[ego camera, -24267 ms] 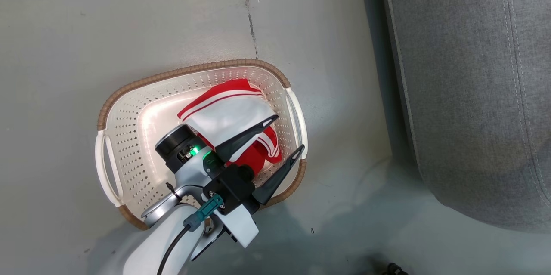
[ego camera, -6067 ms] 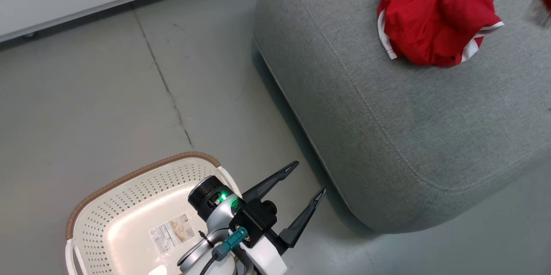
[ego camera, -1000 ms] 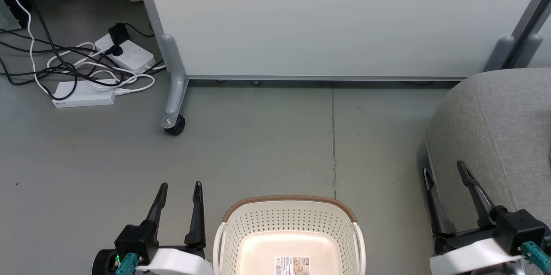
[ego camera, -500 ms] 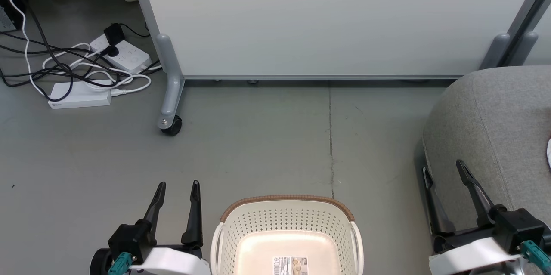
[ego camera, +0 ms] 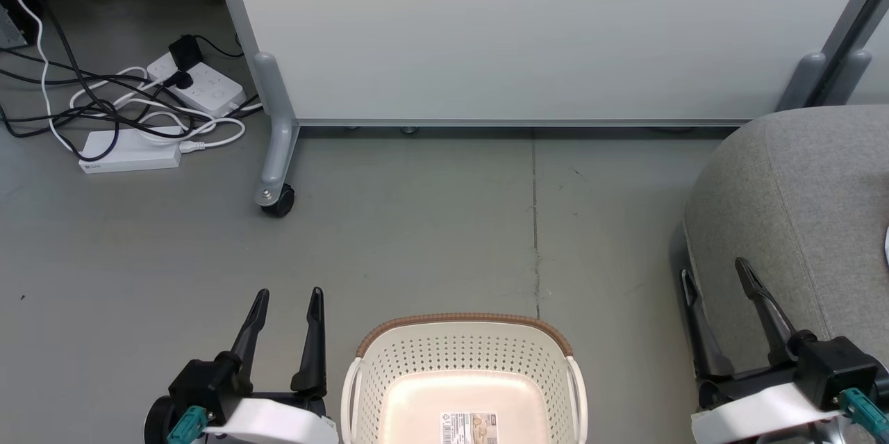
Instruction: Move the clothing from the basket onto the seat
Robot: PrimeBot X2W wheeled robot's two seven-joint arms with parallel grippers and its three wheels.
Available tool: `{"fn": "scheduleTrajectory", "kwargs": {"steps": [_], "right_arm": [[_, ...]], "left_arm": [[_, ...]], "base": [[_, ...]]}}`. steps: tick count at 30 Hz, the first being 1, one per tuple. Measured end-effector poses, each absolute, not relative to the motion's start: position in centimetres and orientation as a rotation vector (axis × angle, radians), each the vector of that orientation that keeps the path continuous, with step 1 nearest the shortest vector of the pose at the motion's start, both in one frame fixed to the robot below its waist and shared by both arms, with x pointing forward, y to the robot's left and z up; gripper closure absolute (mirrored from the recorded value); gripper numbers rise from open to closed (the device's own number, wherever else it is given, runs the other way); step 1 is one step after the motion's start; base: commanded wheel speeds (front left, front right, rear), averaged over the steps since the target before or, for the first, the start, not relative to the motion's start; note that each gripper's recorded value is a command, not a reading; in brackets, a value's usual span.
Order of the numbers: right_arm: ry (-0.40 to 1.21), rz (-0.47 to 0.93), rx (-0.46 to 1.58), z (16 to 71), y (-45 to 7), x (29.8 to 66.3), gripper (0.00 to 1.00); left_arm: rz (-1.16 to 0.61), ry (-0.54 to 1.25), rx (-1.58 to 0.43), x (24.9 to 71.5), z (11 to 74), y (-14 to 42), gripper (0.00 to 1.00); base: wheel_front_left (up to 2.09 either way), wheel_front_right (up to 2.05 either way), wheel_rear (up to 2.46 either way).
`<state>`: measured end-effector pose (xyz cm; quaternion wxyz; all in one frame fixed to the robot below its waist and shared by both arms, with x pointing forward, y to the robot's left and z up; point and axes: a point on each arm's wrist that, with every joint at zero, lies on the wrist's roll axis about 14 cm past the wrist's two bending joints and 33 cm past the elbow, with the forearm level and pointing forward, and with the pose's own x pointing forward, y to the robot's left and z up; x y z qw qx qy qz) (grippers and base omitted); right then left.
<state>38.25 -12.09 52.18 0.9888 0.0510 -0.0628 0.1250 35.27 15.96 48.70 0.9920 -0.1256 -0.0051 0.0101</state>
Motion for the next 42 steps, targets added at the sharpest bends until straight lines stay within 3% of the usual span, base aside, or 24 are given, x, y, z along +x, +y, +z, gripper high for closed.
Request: {"fn": "scheduleTrajectory", "kwargs": {"steps": [17,18,24,42], "right_arm": [[-0.131,0.257,0.094,52.4,-12.0,37.9,0.00],[-0.131,0.257,0.094,52.4,-12.0,37.8,1.00],[-0.033,0.236,0.131,49.5,-12.2,36.9,1.00],[0.039,0.078,0.435,48.8,-16.3,38.1,1.00]], "left_arm": [[-0.003,-0.010,-0.280,35.1,48.7,15.4,0.00],[-0.005,-0.009,-0.281,35.1,48.7,15.3,1.00],[0.011,0.088,-0.304,33.7,45.8,15.2,1.00],[0.042,0.132,-0.591,35.8,45.7,15.6,1.00]], "base": [[0.00,0.00,0.00],[0.00,0.00,0.00],[0.00,0.00,0.00],[0.00,0.00,0.00]]}}
